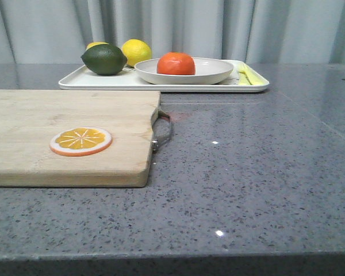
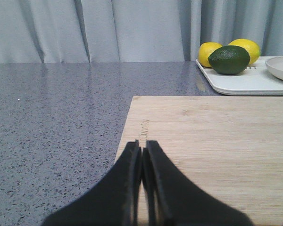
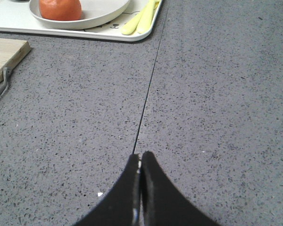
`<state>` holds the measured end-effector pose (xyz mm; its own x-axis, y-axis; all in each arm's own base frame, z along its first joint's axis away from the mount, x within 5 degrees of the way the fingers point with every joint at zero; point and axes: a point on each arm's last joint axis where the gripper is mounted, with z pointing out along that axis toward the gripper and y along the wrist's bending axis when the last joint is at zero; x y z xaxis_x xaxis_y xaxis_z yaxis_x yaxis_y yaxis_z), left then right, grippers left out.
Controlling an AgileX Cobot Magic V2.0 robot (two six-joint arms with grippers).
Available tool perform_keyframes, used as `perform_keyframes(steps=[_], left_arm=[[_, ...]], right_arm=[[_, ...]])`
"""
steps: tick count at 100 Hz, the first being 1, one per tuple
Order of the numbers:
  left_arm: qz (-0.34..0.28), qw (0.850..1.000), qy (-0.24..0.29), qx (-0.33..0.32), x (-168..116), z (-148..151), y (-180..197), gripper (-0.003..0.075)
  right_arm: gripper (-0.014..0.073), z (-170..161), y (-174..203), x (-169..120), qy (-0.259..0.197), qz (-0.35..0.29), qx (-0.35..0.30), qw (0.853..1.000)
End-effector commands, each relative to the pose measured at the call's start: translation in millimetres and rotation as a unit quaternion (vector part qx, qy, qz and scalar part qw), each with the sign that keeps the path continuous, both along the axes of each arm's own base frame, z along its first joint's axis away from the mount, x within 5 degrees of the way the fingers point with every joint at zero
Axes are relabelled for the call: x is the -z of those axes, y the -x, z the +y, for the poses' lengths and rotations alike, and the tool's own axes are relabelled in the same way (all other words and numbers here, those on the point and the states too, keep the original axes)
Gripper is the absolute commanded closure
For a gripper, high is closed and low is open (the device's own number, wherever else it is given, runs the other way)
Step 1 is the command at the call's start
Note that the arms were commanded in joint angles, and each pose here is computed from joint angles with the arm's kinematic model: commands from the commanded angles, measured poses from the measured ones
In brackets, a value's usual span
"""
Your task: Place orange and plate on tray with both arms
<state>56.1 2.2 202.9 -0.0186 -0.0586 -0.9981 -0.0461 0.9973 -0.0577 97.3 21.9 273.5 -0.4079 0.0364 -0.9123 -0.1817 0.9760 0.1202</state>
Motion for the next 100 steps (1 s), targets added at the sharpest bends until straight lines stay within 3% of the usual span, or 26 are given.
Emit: perform_keyframes(steps=[1,25,44,76,100], left_arm=[[-0.042,0.999,0.003,-0.004,-1,1,2,0.0739],[-0.042,0.999,0.003,-0.004,-1,1,2,0.0739],[-0.042,0.999,0.003,-0.004,-1,1,2,0.0739],[-0.042,0.999,0.003,-0.004,-1,1,2,0.0739],[-0.042,0.999,0.003,-0.004,-1,1,2,0.0739]], right_arm=[[0.0663,-1,-3,-14,-0.004,-0.045,0.006,0.999],[0.0663,-1,-1,-15,-0.005,-0.051,0.007,0.999],[0.0663,-6,4,-17,-0.003,-0.101,0.024,0.995],[0.0663,-18,17,15,-0.015,-0.184,0.087,0.979],[0.0663,-19,30,41,-0.015,-0.243,0.092,0.966]])
